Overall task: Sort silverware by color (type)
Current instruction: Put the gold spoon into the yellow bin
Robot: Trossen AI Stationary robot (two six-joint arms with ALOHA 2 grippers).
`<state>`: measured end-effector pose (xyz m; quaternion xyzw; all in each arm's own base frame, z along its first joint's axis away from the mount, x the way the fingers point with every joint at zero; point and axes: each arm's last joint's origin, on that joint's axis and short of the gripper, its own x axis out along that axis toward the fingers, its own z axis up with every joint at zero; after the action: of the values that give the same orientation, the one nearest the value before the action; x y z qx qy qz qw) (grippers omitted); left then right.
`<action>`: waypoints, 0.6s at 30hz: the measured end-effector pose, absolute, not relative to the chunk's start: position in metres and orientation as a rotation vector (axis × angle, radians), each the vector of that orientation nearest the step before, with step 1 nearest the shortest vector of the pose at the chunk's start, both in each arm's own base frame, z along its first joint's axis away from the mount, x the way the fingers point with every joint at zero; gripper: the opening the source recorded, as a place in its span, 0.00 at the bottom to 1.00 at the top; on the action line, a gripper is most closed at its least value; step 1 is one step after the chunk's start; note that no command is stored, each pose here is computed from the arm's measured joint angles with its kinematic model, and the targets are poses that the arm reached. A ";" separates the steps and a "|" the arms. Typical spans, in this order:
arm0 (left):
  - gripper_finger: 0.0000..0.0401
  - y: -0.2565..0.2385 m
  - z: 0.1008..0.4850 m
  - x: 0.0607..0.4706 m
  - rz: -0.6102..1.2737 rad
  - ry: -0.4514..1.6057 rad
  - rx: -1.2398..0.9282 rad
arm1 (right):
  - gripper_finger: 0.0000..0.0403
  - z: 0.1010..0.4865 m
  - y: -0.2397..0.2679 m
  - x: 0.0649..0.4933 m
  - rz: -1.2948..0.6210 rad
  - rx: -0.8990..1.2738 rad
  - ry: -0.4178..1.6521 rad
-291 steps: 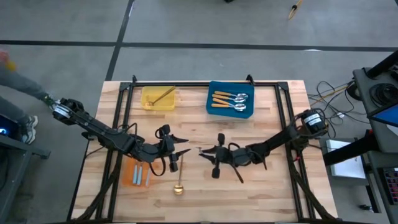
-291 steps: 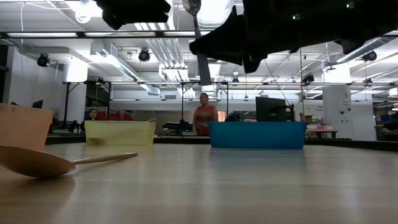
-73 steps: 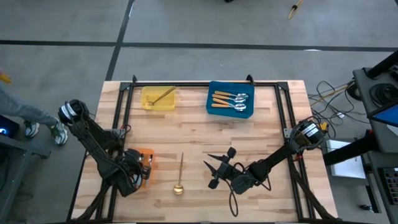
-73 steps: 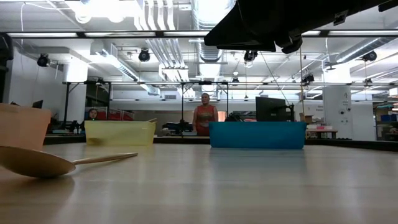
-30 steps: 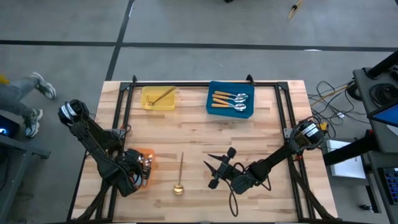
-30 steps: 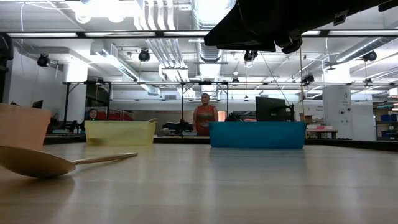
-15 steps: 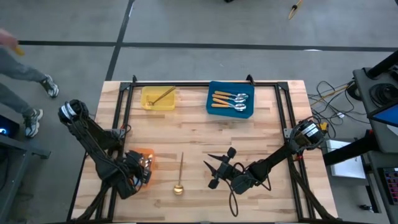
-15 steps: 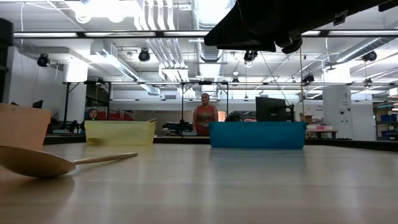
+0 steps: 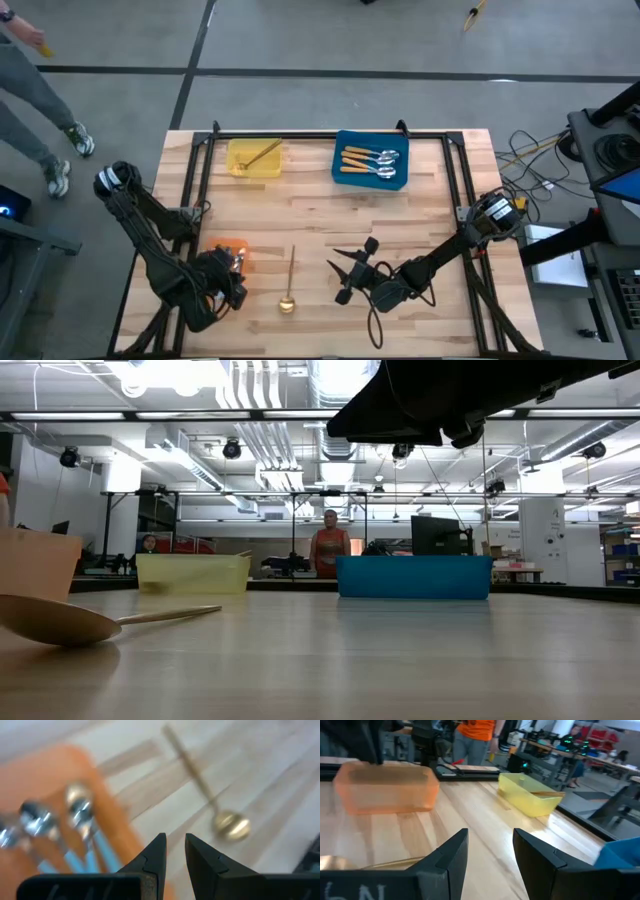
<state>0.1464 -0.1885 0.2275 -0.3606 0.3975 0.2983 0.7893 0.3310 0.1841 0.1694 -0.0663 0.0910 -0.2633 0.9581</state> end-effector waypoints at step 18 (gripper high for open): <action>0.13 -0.214 0.227 0.198 0.598 0.706 -0.227 | 0.36 0.165 0.189 0.341 0.012 -0.065 0.277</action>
<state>0.1976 -0.2136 0.2270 -0.1091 0.3400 0.2880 0.8886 0.3409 0.1886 0.1653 -0.0325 0.1380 0.0058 0.9899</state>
